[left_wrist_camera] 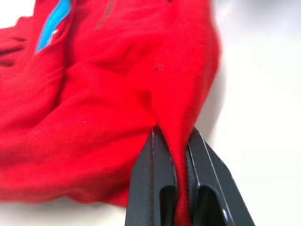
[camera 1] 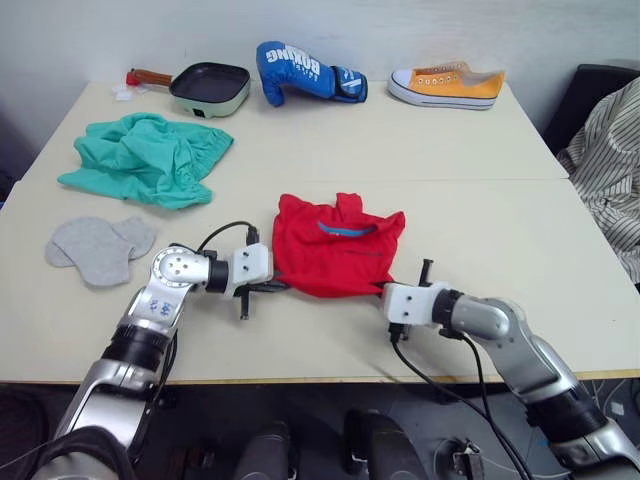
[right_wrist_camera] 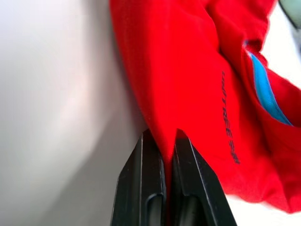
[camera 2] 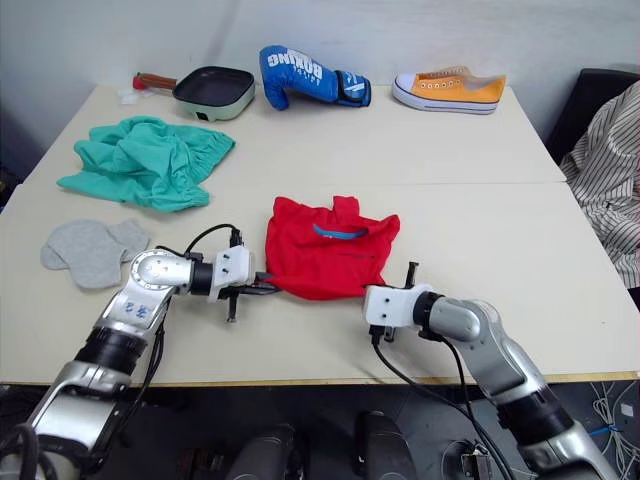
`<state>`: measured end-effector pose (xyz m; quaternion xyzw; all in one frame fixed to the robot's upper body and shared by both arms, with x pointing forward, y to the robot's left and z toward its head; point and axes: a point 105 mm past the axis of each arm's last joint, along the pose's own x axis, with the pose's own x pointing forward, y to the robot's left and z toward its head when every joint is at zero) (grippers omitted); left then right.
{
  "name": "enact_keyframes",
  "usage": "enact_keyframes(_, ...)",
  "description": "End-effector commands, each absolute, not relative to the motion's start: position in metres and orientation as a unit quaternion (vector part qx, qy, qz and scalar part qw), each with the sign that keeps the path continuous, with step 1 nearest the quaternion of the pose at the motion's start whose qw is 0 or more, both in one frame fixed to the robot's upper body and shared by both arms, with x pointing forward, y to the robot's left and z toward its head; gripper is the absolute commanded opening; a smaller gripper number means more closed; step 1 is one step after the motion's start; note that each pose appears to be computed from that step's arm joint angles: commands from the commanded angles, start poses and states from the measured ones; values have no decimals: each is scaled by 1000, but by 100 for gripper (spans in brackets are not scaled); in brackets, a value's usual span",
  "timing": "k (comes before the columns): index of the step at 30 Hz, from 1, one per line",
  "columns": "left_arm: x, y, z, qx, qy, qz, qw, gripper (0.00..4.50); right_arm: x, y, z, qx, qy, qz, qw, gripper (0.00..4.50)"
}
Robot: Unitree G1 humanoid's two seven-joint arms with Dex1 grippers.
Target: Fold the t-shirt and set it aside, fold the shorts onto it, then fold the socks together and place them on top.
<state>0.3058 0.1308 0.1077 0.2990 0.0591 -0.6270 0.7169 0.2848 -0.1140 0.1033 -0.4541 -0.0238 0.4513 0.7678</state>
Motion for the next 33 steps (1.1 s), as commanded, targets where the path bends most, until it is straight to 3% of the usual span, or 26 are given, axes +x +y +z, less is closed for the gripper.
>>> enact_keyframes(1, 276, 130, 117, 293, 54, -648, 701, 3, 255, -112, 119, -439, -42, 473, 763, 0)
enact_keyframes(5, 265, 131, 106, 314, 53, -606, 729, 3, 228, -118, 102, -424, -1, 490, 762, 0)
enact_keyframes(9, 263, 135, 96, 295, 64, -579, 757, 3, 228, -127, 94, -422, 12, 474, 772, 0)
enact_keyframes(11, 261, 136, 96, 249, 76, -580, 772, 54, 228, -130, 94, -419, 14, 472, 776, 0)
enact_keyframes(13, 255, 139, 100, 201, 94, -597, 771, 100, 226, -132, 97, -403, 21, 472, 784, 50)
enact_keyframes(15, 243, 144, 107, 145, 126, -625, 757, 166, 223, -133, 108, -324, 37, 468, 821, 107)
enact_keyframes(17, 235, 152, 123, 92, 152, -648, 741, 230, 208, -131, 122, -245, 56, 494, 832, 176)
enact_keyframes(19, 237, 156, 137, 57, 156, -652, 740, 290, 200, -131, 135, -196, 62, 508, 836, 177)
enact_keyframes(22, 256, 154, 159, 24, 131, -646, 752, 290, 204, -133, 156, -107, 55, 500, 858, 177)
enact_keyframes(25, 280, 140, 157, 73, 118, -646, 751, 229, 232, -135, 159, -64, 61, 455, 886, 117)
enact_keyframes(28, 296, 120, 142, 118, 131, -654, 736, 129, 250, -128, 150, -81, 76, 441, 891, 13)
enact_keyframes(32, 314, 100, 123, 192, 141, -654, 718, 2, 259, -119, 118, -138, 121, 443, 878, 0)
enact_keyframes(33, 321, 95, 121, 194, 139, -648, 723, 2, 259, -120, 106, -161, 141, 440, 872, 0)
